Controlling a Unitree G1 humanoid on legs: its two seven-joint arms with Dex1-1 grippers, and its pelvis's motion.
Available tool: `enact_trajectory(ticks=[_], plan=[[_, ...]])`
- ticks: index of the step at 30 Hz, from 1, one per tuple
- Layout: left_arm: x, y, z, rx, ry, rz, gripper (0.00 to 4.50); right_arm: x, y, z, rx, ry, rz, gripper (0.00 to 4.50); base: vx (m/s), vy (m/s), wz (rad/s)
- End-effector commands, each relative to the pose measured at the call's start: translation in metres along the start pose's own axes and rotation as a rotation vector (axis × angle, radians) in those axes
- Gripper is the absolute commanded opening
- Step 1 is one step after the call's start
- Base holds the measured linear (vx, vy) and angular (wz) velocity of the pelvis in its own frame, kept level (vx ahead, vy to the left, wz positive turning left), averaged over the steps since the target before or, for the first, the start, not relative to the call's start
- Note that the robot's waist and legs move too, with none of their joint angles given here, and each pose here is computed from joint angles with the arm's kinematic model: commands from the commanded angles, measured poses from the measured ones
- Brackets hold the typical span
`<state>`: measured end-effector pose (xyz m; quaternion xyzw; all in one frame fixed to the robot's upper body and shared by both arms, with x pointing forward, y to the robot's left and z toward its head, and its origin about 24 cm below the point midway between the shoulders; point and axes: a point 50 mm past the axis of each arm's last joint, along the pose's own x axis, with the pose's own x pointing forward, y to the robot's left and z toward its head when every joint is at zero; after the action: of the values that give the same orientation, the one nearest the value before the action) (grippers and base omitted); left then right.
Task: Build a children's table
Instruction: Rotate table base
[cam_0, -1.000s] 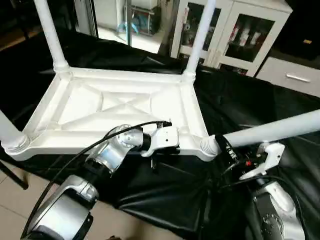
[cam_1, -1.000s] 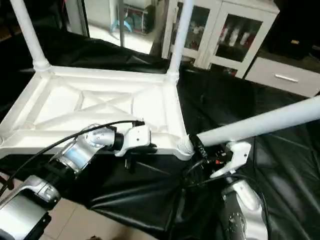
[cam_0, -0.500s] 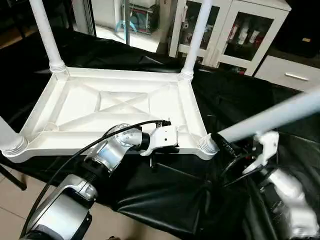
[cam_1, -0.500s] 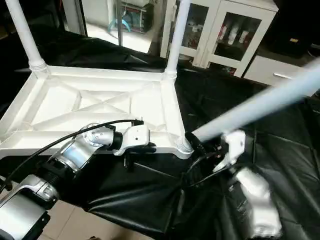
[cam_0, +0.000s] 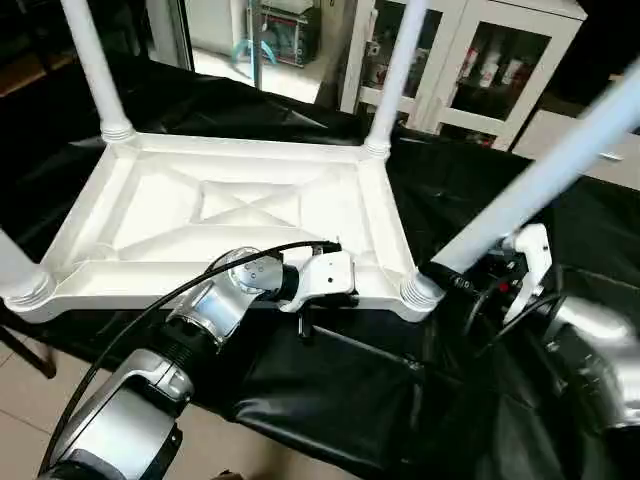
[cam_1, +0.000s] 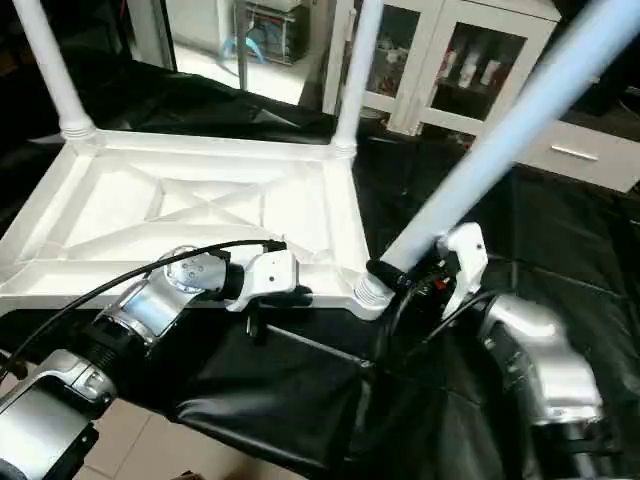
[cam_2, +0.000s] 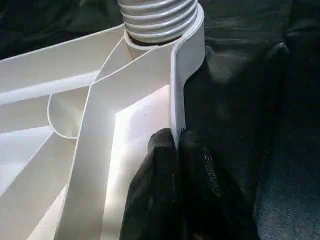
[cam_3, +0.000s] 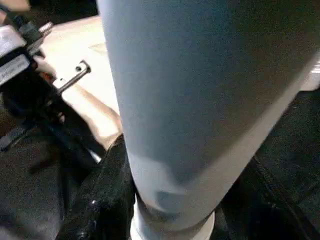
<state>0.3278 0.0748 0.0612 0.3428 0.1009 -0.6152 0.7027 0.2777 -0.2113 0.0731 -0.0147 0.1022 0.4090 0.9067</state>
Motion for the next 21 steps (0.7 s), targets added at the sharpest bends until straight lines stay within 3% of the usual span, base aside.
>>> enact_trajectory(ticks=[1, 4, 9, 12, 14, 21], plan=[[-0.022, 0.022, -0.001, 0.003, 0.023, 0.146, 0.00, -0.007, 0.017, -0.055, 0.148, 0.276, 0.087, 1.84, 0.000, 0.000, 0.00], [-0.022, 0.021, -0.001, 0.001, 0.022, 0.138, 0.00, -0.005, 0.018, -0.063, 0.154, 0.345, 0.095, 1.84, 0.000, 0.000, 0.00], [-0.022, 0.020, -0.002, -0.003, 0.016, 0.115, 0.00, 0.003, 0.016, -0.065, 0.165, 0.378, 0.086, 1.84, 0.000, 0.000, 0.00], [-0.021, 0.017, -0.001, -0.004, 0.003, 0.085, 0.00, 0.012, 0.010, -0.061, 0.182, 0.383, 0.057, 1.84, 0.000, 0.000, 0.00], [-0.020, 0.015, 0.000, -0.001, 0.002, 0.059, 0.00, 0.021, 0.003, -0.052, 0.252, 0.359, 0.058, 1.84, 0.000, 0.000, 0.00], [-0.020, 0.013, 0.000, -0.003, -0.001, 0.046, 0.00, 0.026, -0.011, -0.051, 0.280, 0.419, 0.012, 1.84, 0.000, 0.000, 0.00]])
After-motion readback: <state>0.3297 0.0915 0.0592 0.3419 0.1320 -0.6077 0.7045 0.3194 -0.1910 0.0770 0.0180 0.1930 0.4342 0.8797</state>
